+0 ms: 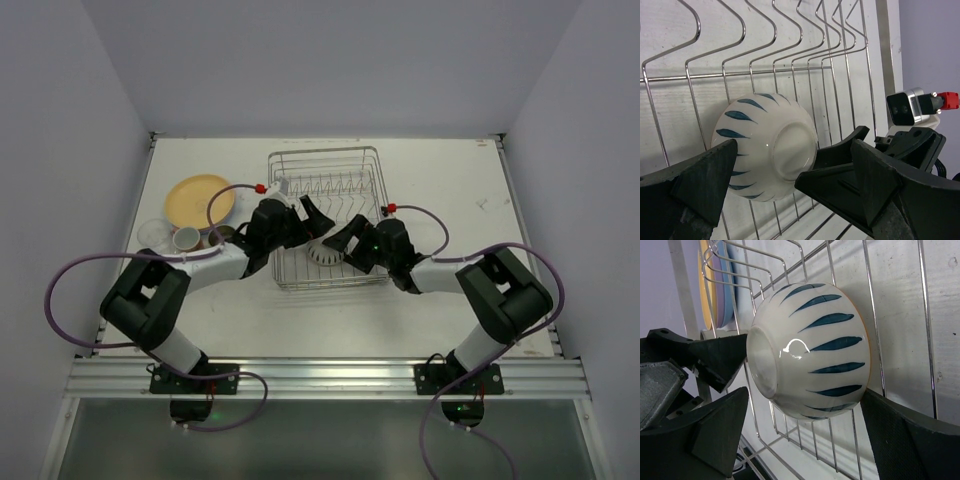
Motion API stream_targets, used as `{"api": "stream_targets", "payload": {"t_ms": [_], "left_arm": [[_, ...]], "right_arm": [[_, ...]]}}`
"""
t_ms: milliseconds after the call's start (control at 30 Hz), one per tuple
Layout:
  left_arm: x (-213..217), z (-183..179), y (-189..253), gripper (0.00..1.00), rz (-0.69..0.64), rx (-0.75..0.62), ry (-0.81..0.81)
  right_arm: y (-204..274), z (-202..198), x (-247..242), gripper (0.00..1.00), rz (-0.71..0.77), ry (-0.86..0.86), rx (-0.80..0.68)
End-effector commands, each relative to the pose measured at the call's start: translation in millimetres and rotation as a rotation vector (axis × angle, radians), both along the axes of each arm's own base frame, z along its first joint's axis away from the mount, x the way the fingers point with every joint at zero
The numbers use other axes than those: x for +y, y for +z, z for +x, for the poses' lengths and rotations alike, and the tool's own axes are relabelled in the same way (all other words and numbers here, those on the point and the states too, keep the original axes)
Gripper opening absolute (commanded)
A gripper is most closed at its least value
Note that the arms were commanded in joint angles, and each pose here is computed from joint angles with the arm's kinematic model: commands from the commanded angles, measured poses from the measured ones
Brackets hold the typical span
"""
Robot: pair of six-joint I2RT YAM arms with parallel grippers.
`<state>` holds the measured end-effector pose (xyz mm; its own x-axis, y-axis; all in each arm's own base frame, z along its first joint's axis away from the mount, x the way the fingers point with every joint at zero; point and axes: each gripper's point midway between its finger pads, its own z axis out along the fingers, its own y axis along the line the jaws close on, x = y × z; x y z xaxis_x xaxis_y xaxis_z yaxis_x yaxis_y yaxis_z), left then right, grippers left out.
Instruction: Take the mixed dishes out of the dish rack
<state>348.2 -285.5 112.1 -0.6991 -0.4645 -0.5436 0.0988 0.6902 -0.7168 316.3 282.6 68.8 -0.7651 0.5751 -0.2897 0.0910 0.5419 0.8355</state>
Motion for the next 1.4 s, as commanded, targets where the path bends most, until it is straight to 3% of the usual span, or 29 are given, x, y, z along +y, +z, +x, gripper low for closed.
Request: {"api": "stream_targets", "payload": {"t_ms": [0, 367, 667, 967, 1133, 1267, 1367], "left_arm": [[-14, 9, 21, 1.0, -0.055, -0.046, -0.017], [-16, 6, 16, 1.0, -0.039, -0.037, -0.025], [-20, 6, 15, 1.0, -0.036, -0.037, -0.035], [-23, 7, 18, 1.0, -0.028, -0.043, -0.039], [-24, 8, 20, 1.0, -0.028, -0.047, -0.042], [-25, 8, 21, 1.0, -0.028, -0.049, -0.044], [-25, 8, 21, 1.0, -0.028, -0.049, -0.046]], "right_arm": [[-11, 2, -4, 0.93, 0.013, -0.053, 0.06], [-8, 18, -8, 0.89, 0.023, -0.123, 0.012], [-23, 22, -7, 0.89, 0.017, -0.14, 0.056], [-6, 29, -15, 0.76, -0.006, -0.174, -0.036], [7, 35, -25, 0.8, -0.144, -0.205, -0.073], [18, 35, -32, 0.9, -0.149, -0.244, -0.102], [19, 37, -33, 0.91, -0.153, -0.254, -0.101]]}}
